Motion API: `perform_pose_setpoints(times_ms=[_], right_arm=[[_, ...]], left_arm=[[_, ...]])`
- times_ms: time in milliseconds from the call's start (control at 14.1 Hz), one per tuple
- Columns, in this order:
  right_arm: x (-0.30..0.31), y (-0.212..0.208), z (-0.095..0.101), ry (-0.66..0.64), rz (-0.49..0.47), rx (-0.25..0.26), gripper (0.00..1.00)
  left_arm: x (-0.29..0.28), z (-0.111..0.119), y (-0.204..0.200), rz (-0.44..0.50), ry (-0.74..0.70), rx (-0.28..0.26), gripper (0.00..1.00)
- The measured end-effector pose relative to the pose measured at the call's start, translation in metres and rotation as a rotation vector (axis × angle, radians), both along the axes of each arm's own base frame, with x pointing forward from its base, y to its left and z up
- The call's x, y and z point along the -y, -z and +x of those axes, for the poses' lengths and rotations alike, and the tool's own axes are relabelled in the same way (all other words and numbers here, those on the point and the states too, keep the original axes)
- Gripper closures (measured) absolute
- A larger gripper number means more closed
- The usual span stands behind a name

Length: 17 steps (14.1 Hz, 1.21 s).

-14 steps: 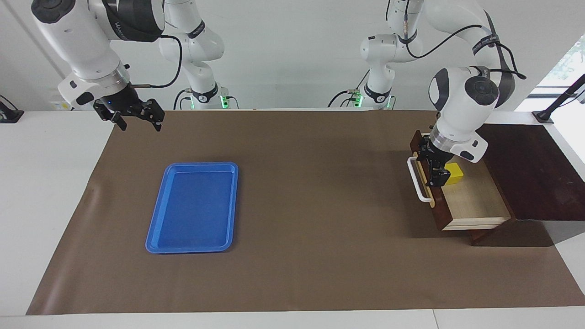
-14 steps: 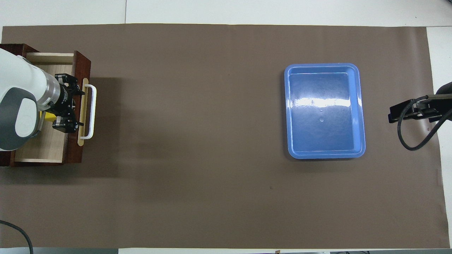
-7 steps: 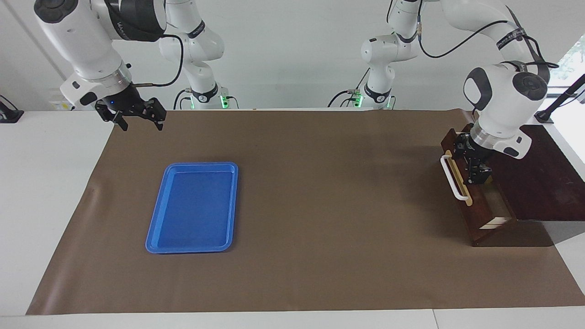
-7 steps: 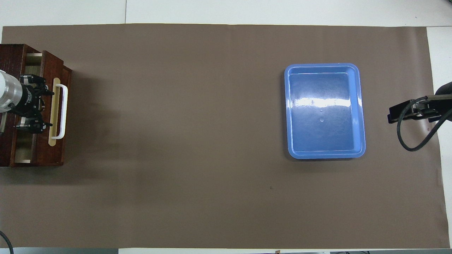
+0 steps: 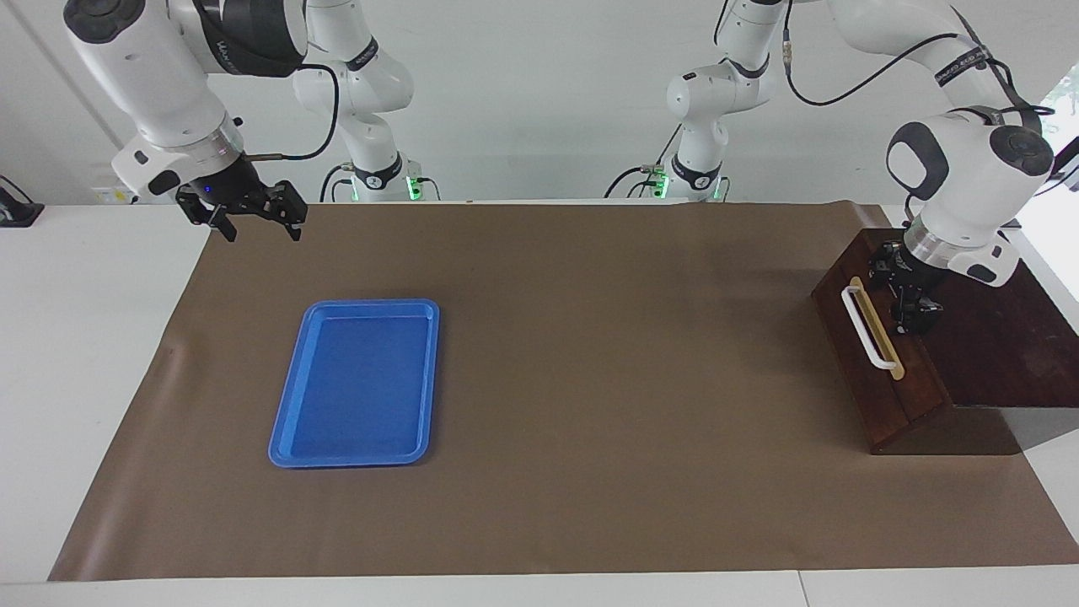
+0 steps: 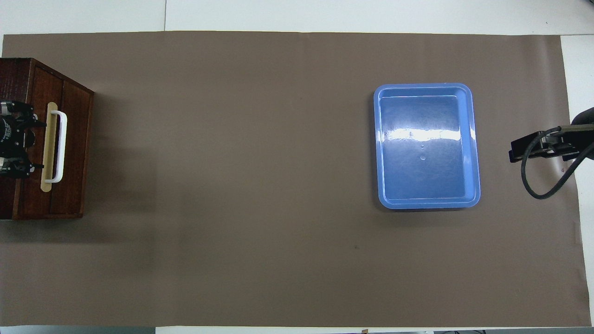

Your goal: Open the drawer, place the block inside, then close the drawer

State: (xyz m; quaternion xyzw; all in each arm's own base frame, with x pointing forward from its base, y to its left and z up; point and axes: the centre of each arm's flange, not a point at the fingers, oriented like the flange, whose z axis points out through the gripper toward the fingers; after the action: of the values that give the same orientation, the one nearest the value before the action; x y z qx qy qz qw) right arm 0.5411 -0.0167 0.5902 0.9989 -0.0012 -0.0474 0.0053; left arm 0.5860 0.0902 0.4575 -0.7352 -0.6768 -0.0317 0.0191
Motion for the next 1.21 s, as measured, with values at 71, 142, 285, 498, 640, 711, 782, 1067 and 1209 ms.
perform_pose_setpoints(times_ms=[71, 142, 285, 498, 640, 711, 782, 1067, 1209], right_arm=[[0.000, 0.000, 0.000, 0.000, 0.000, 0.000, 0.00], [0.000, 0.000, 0.000, 0.000, 0.000, 0.000, 0.00], [0.000, 0.000, 0.000, 0.000, 0.000, 0.000, 0.00], [0.000, 0.000, 0.000, 0.000, 0.000, 0.000, 0.00], [0.000, 0.000, 0.000, 0.000, 0.000, 0.000, 0.00], [0.000, 0.000, 0.000, 0.000, 0.000, 0.000, 0.00], [0.000, 0.000, 0.000, 0.000, 0.000, 0.000, 0.00], [0.000, 0.000, 0.000, 0.000, 0.000, 0.000, 0.00], [0.000, 0.000, 0.000, 0.000, 0.000, 0.000, 0.00]], left_arm=[[0.000, 0.000, 0.000, 0.000, 0.010, -0.001, 0.00], [0.000, 0.000, 0.000, 0.000, 0.022, -0.004, 0.00], [0.004, -0.001, -0.003, 0.003, 0.099, -0.020, 0.00], [0.017, -0.006, -0.033, 0.009, 0.300, -0.046, 0.00], [0.037, -0.017, -0.055, 0.008, 0.479, -0.076, 0.00], [0.052, -0.021, -0.061, 0.006, 0.578, -0.096, 0.00], [0.069, -0.025, -0.068, 0.002, 0.675, -0.115, 0.00], [0.114, -0.035, -0.090, -0.048, 1.092, -0.166, 0.00], [0.105, -0.036, -0.087, -0.085, 1.253, -0.180, 0.00]])
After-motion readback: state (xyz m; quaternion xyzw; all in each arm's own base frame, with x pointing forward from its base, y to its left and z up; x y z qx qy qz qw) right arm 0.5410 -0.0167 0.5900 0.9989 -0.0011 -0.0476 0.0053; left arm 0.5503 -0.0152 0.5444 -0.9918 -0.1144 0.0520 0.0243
